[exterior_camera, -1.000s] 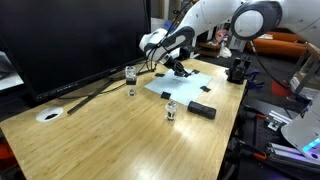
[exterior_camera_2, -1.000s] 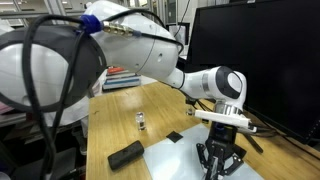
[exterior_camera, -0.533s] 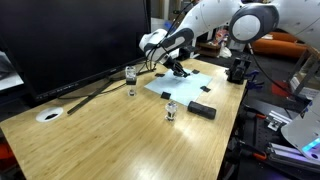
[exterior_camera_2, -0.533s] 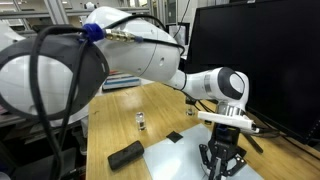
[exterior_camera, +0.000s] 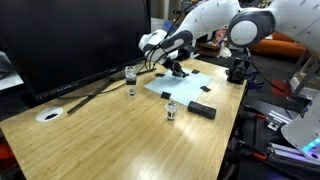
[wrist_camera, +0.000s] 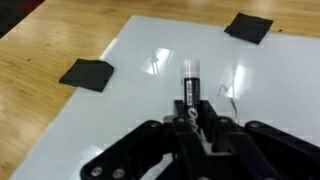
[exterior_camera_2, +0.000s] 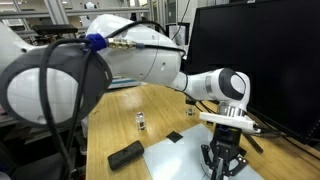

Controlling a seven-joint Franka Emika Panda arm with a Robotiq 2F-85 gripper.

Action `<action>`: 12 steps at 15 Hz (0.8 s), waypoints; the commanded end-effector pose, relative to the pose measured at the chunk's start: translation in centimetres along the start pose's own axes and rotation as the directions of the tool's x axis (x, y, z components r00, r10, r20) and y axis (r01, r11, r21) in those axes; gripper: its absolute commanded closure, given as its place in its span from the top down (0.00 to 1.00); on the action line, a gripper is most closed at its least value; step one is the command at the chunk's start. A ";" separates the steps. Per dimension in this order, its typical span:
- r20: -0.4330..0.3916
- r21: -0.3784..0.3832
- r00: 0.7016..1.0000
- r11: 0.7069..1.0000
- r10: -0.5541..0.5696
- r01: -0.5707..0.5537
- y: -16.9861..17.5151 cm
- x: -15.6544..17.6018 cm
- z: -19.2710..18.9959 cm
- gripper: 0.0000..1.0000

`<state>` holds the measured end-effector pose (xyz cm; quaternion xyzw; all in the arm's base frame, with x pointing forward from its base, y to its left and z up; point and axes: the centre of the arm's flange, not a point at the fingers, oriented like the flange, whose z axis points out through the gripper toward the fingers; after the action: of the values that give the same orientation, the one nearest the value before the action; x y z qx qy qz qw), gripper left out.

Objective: Draw an "x" on the paper

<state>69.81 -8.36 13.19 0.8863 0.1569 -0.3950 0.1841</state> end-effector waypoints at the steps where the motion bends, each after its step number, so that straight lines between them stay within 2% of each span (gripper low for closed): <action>1: 0.011 0.013 1.000 1.000 -0.013 0.012 0.9 0.7 -0.8 0.05; 12: 0.038 0.007 0.997 0.997 -0.073 0.073 -0.1 -0.1 -0.3 0.05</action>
<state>69.59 -8.24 13.18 0.8793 0.1699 -0.4090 0.1753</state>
